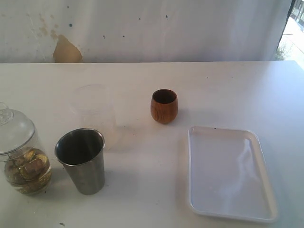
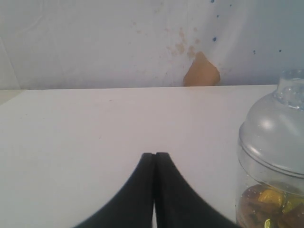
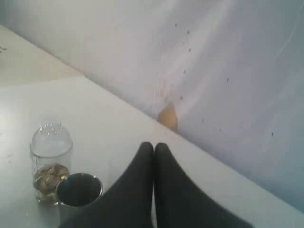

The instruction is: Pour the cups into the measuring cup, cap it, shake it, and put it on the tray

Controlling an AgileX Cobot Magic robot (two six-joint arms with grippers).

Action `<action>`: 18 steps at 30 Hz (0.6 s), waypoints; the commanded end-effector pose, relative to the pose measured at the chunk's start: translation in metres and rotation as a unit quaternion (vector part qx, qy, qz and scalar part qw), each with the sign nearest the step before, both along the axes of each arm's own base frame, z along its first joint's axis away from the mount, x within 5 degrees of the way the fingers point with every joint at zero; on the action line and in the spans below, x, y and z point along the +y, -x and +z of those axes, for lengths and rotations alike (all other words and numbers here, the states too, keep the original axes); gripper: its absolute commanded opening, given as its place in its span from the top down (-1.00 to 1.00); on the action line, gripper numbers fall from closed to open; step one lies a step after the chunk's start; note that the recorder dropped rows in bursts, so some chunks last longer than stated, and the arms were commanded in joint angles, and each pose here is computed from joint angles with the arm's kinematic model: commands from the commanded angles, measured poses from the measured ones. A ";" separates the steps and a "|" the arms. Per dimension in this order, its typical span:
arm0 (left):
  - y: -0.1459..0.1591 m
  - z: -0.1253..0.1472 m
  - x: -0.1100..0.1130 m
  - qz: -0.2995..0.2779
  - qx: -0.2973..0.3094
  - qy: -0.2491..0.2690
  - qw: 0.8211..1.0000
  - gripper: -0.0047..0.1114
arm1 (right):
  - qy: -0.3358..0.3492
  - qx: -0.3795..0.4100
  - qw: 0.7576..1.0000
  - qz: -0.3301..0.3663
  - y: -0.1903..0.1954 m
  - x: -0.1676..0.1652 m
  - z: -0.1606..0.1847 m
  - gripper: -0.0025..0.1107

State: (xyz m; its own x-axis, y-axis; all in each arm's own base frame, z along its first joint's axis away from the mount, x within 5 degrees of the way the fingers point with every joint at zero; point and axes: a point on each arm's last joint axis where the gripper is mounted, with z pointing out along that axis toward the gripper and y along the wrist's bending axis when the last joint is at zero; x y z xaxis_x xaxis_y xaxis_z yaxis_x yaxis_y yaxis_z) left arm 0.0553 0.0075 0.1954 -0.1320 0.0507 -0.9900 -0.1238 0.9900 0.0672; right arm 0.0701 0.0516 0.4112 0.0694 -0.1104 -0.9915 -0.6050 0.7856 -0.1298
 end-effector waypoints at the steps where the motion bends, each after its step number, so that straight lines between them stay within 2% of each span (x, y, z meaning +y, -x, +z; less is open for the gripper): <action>1: 0.000 -0.001 0.000 -0.002 -0.005 -0.001 1.000 0.92 | -0.040 -0.095 0.995 0.013 0.014 -0.012 -0.021 0.96; 4: 0.000 -0.001 0.000 -0.002 -0.005 -0.001 1.000 0.92 | -0.068 -0.130 0.989 0.009 0.022 -0.016 -0.036 0.96; 10: 0.000 -0.001 0.000 -0.002 -0.005 -0.001 1.000 0.92 | -0.081 -0.200 0.976 -0.014 0.036 -0.021 -0.058 0.96; 18: 0.000 -0.001 0.000 -0.002 -0.005 -0.001 1.000 0.92 | -0.114 -0.196 0.972 -0.060 0.037 -0.025 -0.086 0.96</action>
